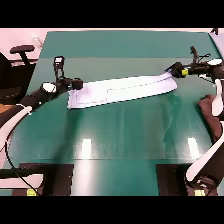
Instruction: Fold the shirts.
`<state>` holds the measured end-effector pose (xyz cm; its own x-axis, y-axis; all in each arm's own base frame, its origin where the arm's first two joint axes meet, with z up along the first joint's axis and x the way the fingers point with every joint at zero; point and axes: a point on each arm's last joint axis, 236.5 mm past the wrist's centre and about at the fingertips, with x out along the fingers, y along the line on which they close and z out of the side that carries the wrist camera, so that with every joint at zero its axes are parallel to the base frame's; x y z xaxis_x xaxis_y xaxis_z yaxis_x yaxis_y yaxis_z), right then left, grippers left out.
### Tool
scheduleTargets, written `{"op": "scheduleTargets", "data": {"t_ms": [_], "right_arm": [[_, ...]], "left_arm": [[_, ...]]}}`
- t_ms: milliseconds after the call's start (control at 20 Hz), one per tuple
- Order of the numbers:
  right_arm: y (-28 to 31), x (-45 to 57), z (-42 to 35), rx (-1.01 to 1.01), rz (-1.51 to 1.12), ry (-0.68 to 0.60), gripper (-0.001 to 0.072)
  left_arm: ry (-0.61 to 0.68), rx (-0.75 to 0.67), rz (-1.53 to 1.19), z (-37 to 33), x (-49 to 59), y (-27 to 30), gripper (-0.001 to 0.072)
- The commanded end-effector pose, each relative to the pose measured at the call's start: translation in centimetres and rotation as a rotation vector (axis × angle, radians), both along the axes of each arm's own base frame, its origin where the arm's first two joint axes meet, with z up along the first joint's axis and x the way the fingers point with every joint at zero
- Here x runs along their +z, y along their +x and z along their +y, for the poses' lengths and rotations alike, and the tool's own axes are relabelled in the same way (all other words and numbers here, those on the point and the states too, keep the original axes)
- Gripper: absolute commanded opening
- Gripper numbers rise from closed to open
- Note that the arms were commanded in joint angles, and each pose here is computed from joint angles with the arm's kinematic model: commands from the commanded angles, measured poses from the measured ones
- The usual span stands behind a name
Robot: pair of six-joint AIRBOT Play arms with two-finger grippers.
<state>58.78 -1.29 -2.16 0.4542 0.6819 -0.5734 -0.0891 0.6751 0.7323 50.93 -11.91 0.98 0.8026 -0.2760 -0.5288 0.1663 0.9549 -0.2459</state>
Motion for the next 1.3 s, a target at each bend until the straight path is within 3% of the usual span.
{"op": "scheduleTargets", "data": {"t_ms": [0,100,150,200,250,300,350,550,800,850,1250], "right_arm": [[-1.4,1.5,-4.1,-0.036,0.016,0.013,0.0385],[-2.6,2.1,-7.1,-0.088,0.023,0.002,0.0389],[-3.6,1.9,-8.6,-0.093,0.044,-0.037,0.0409],[-4.8,1.5,-9.8,-0.076,0.076,-0.092,0.0538],[-5.2,1.4,-10.7,-0.083,0.095,-0.116,0.0582],[-5.2,1.7,-11.3,-0.106,0.095,-0.103,0.0595],[-5.5,1.6,-11.5,-0.103,0.102,-0.104,0.0628],[-5.8,0.1,-9.9,-0.062,0.124,-0.103,0.0633],[-5.7,-2.8,-6.2,0.029,0.170,-0.080,0.0658],[-5.7,-3.2,-5.6,0.041,0.176,-0.079,0.0694],[-5.5,-4.3,-4.3,0.074,0.180,-0.081,0.0694]], "left_arm": [[-0.031,-0.002,0.001,2.0,2.1,0.1,0.0530],[-0.070,-0.014,0.007,3.3,4.2,-0.2,0.0528],[-0.115,-0.033,0.033,3.0,5.1,-0.4,0.0472],[-0.149,-0.077,0.064,2.0,5.7,-1.0,0.0350],[-0.171,-0.130,0.088,0.4,6.2,-1.6,0.0257],[-0.185,-0.176,0.104,-1.4,6.6,-2.0,0.0090],[-0.206,-0.210,0.120,-3.5,6.8,-2.3,0.0020],[-0.328,-0.276,0.316,-11.7,3.1,-4.1,0.0018],[-0.356,-0.369,0.442,-20.9,-1.1,-5.1,0.0018],[-0.374,-0.358,0.467,-21.9,-1.8,-4.9,0.0018],[-0.420,-0.308,0.645,-24.3,-6.2,-6.5,0.0017]]}}
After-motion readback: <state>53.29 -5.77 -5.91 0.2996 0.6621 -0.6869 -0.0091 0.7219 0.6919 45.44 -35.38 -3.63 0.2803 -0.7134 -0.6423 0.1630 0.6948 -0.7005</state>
